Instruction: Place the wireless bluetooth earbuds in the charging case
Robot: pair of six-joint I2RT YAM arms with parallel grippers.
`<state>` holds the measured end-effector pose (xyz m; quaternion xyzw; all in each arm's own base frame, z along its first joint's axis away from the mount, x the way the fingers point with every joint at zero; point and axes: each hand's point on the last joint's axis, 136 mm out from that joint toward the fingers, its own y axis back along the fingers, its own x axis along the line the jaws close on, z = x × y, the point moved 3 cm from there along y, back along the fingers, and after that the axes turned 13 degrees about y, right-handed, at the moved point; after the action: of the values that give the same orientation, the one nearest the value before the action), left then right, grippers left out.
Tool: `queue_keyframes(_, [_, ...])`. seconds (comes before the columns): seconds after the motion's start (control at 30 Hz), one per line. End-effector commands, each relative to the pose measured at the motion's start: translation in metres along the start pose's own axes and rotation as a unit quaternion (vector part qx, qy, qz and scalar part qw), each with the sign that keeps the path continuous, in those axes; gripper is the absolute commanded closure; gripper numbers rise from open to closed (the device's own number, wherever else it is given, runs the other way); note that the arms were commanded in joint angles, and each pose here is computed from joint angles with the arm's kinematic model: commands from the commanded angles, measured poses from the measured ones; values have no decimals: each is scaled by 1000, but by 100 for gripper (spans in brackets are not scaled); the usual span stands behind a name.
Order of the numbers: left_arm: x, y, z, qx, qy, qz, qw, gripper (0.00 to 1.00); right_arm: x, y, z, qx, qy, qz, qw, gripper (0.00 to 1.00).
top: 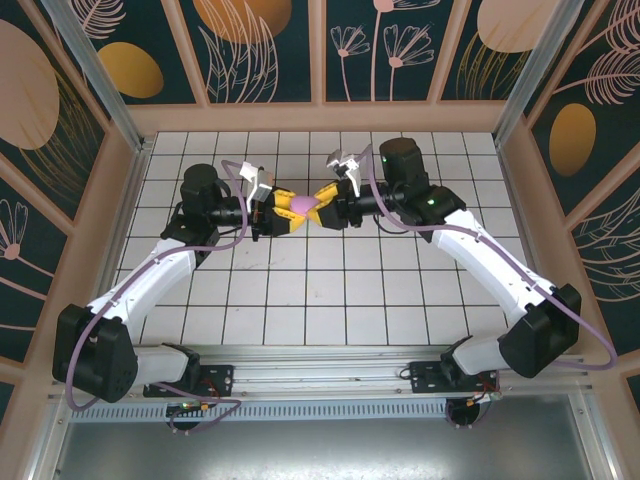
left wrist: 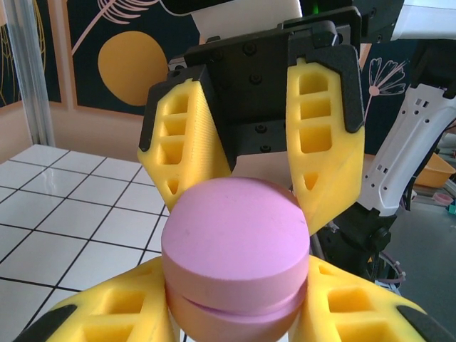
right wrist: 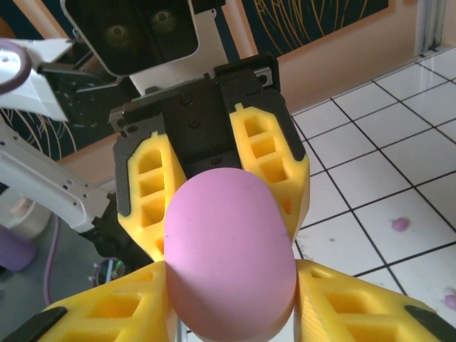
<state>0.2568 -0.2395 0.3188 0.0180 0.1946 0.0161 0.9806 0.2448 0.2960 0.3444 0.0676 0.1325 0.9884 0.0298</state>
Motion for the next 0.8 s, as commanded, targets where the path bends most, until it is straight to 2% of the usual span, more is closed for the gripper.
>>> queue_keyframes(0.0, [-17, 1, 0, 8, -16, -37, 999, 95, -24, 11, 25, -40, -6, -57, 998, 56])
queue_keyframes(0.23, [-15, 0, -2, 8, -12, -32, 999, 96, -27, 16, 30, -52, -27, -82, 995, 47])
queue_keyframes(0.3, [-13, 0, -3, 6, -10, -28, 1000, 96, -39, 25, 26, -53, -40, -106, 992, 43])
queue_keyframes(0.53, [-3, -1, -2, -2, -1, -3, 1000, 96, -42, 29, 20, -51, -72, -107, 990, 40])
queue_keyframes(0.77, [19, 0, -4, -15, 16, 57, 998, 98, -33, 40, 30, -68, -76, -117, 988, 36])
